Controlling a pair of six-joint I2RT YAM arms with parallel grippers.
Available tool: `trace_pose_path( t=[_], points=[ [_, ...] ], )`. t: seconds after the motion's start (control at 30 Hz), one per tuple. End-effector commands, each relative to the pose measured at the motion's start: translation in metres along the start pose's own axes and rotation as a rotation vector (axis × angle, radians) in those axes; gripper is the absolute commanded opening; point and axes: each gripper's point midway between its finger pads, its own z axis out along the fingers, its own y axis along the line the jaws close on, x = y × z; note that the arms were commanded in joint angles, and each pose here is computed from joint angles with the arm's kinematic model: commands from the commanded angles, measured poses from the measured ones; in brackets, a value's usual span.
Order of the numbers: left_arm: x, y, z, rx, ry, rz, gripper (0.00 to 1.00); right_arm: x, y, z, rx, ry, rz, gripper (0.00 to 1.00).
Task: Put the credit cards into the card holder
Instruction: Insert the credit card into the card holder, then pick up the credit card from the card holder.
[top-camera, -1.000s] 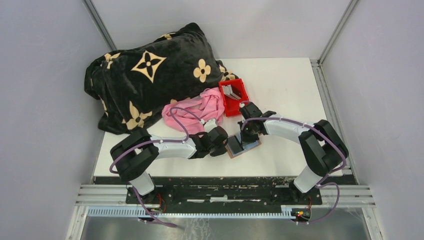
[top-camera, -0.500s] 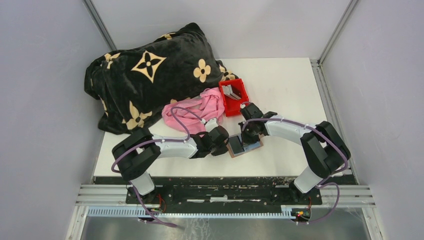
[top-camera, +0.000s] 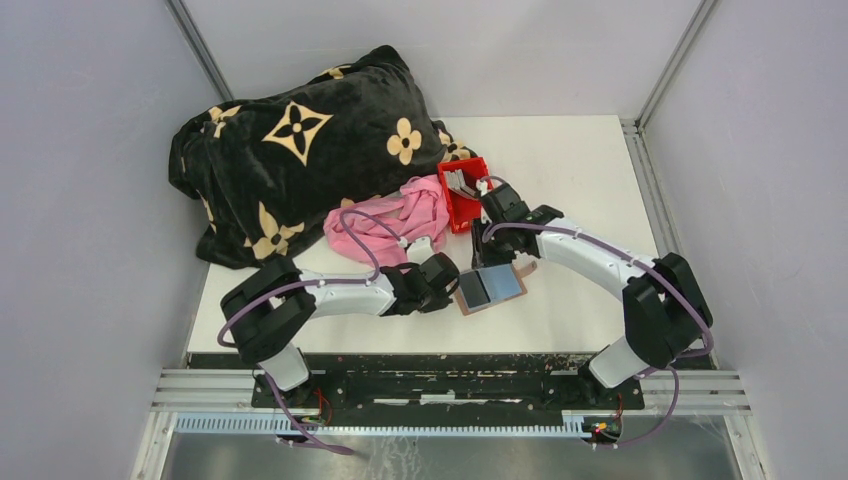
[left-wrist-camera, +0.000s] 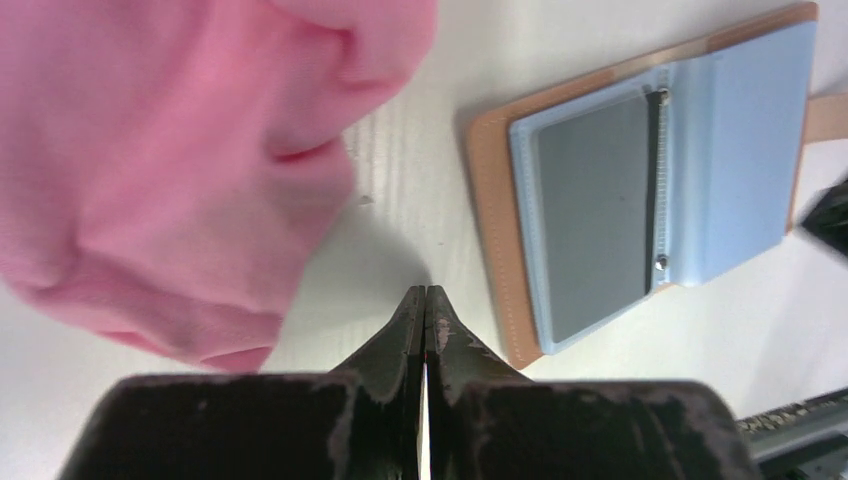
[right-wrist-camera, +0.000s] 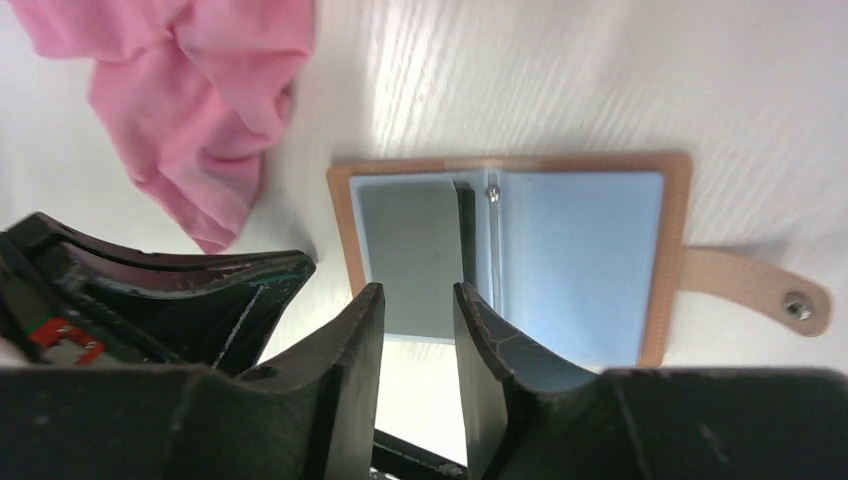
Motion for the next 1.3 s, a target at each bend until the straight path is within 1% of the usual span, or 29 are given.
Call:
trace_pose_path(
  t=[0.0, 0.07, 0.13, 0.2, 0.27, 0.33, 0.4, 0.63, 0.8, 1.03, 1.27],
  points=[
    [0.013, 0.071, -0.010, -0.257, 0.033, 0.111, 0.08, -0.042, 0.012, -0.025, 0.002, -0.120, -0.027, 0.39],
    [0.009, 0.072, -0.016, -0.254, 0.017, 0.111, 0.14, -0.060, 0.016, -0.030, 0.004, -0.155, -0.037, 0.43],
    [0.002, 0.070, -0.023, -0.242, -0.005, 0.107, 0.23, -0.077, 0.018, -0.032, 0.014, -0.182, -0.047, 0.47],
    [-0.009, 0.065, -0.033, -0.221, -0.042, 0.100, 0.43, -0.094, 0.018, -0.029, 0.029, -0.193, -0.054, 0.48],
    [-0.024, 0.059, -0.041, -0.203, -0.082, 0.091, 0.54, -0.114, 0.019, -0.028, 0.037, -0.206, -0.062, 0.52],
    [-0.042, 0.052, -0.048, -0.182, -0.114, 0.080, 0.61, -0.134, 0.020, -0.024, 0.042, -0.227, -0.058, 0.56],
    [-0.062, 0.046, -0.050, -0.167, -0.139, 0.067, 0.66, -0.152, 0.020, -0.019, 0.046, -0.238, -0.051, 0.58],
    [-0.129, 0.015, -0.048, -0.094, -0.191, 0.063, 0.69, -0.199, 0.010, 0.014, 0.073, -0.252, -0.019, 0.60],
    [-0.162, 0.002, -0.034, -0.064, -0.204, 0.052, 0.69, -0.226, 0.003, 0.031, 0.080, -0.274, -0.003, 0.61],
    [-0.189, -0.006, -0.018, -0.053, -0.214, 0.033, 0.69, -0.248, -0.009, 0.048, 0.100, -0.277, -0.007, 0.61],
    [-0.199, -0.015, -0.007, -0.035, -0.212, 0.022, 0.68, -0.253, -0.023, 0.063, 0.092, -0.260, 0.037, 0.62]
  ],
)
